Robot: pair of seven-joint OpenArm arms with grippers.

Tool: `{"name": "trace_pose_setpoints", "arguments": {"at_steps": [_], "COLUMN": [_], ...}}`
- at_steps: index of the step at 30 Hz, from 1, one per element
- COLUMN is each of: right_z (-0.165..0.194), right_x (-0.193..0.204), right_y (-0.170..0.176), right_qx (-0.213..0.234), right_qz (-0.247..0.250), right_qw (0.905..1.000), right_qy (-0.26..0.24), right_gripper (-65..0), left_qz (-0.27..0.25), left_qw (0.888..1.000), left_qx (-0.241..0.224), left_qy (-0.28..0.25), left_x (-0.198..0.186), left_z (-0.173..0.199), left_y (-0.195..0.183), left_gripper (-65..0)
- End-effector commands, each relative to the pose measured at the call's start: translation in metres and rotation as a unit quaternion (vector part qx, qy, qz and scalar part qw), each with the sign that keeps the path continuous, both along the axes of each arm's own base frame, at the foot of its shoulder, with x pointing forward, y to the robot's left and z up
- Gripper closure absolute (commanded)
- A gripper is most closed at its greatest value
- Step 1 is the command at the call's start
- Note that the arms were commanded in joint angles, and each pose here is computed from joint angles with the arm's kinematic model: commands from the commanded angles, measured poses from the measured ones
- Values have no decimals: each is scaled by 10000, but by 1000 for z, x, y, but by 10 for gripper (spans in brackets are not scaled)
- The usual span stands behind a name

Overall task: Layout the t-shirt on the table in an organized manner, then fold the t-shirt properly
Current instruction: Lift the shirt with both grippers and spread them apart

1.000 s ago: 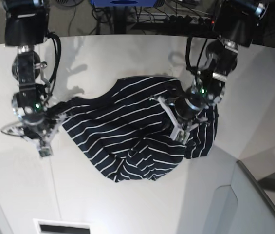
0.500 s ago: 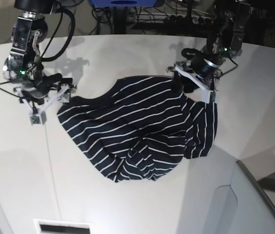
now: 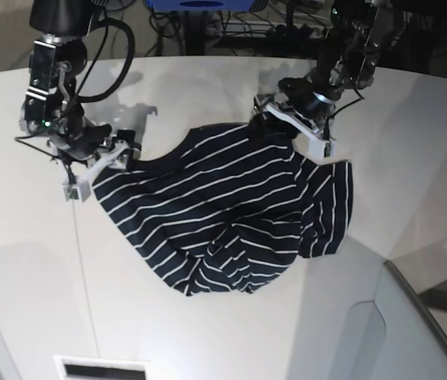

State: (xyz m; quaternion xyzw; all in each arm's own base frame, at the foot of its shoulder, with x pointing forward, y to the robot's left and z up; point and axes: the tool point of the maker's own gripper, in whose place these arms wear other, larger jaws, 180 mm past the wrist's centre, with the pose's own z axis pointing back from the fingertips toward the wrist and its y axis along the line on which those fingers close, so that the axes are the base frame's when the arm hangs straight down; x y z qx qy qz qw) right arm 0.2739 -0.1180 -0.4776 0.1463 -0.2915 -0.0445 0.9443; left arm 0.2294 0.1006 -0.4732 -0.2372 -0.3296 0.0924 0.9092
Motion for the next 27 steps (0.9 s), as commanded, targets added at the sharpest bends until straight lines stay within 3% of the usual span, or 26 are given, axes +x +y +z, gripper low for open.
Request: {"name": "trace_pose_setpoints", "arguments": {"at_steps": [1,18,20,24,25,27], "right_z": [9,1,3,4,4,5], "right_x": [11,28,30,32,33,33], "right_y": [-6,-5,-5,-5,-5,-4], "right_qx": [19,236,236,239,239,235], "right_qz": [-52,-168,-164,-157,-149,-142], "right_qw": [9998,9990,9990,9989,9989,9989], "right_qy": [-209,-326,-350,-368,-375,-390], "right_gripper": [-432,-417,-347,-74,-38,-27], "left_qz": [-12,153,159,153,153,151], "left_qw": [9999,9996,9995,9997,9997,9997], "left_qx": [-75,-148,-169,-169,-169,-171], "left_qy": [-93,196,196,105,90,75], "left_x": [3,7,8,17,19,20], "left_z": [5,-18,-18,-14,-13,-12], "left_y": [-3,-7,-9,-9,-9,-10], "left_gripper": [-421,-415,-364,-71,0,0]}}
